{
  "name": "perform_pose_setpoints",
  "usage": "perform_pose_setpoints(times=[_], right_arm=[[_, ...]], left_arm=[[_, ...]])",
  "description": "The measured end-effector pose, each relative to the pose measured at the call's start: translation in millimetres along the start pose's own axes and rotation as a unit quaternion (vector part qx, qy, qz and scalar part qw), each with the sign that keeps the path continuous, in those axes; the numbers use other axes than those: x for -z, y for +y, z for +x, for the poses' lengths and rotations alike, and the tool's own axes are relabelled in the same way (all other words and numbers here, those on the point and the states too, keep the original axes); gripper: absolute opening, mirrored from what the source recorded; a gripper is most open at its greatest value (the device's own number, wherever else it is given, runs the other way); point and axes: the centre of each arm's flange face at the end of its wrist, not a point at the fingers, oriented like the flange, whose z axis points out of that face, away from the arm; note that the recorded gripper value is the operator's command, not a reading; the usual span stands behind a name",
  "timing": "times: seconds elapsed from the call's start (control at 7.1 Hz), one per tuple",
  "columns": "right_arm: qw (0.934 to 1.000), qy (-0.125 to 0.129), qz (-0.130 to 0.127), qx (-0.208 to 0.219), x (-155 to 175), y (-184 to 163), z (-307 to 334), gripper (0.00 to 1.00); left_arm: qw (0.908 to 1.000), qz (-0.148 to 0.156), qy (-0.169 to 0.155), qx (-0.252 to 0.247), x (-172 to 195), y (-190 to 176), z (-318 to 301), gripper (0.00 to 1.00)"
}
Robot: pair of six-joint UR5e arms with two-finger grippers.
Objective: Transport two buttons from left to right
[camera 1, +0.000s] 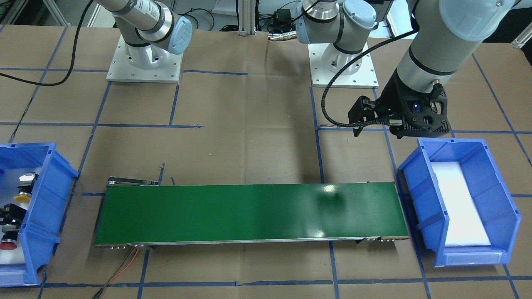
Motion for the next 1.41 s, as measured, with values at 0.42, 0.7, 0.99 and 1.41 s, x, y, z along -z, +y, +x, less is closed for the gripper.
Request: perform_pose_setpoints(times=[0.42, 0.7, 0.99, 1.41], right_arm=[[0.9999, 0.004, -0.003, -0.011, 65, 10, -13, 1.00], [0.9987, -0.013, -0.027, -0.043, 137, 30, -44, 1.00], [0.9984, -0.022, -0.041, -0.031, 190, 42, -118, 1.00], [0.9960, 0.000, -0.018, -0.088, 246, 55, -243, 1.00]], left_arm=[[1.0000, 0.000, 0.000, 0.000, 1, 0, 0, 1.00], [1.0000, 0.000, 0.000, 0.000, 0, 0, 0, 1.00], [1.0000, 0.001, 0.000, 0.000, 1, 0, 0, 1.00], [1.0000, 0.001, 0.000, 0.001, 1, 0, 0, 1.00]])
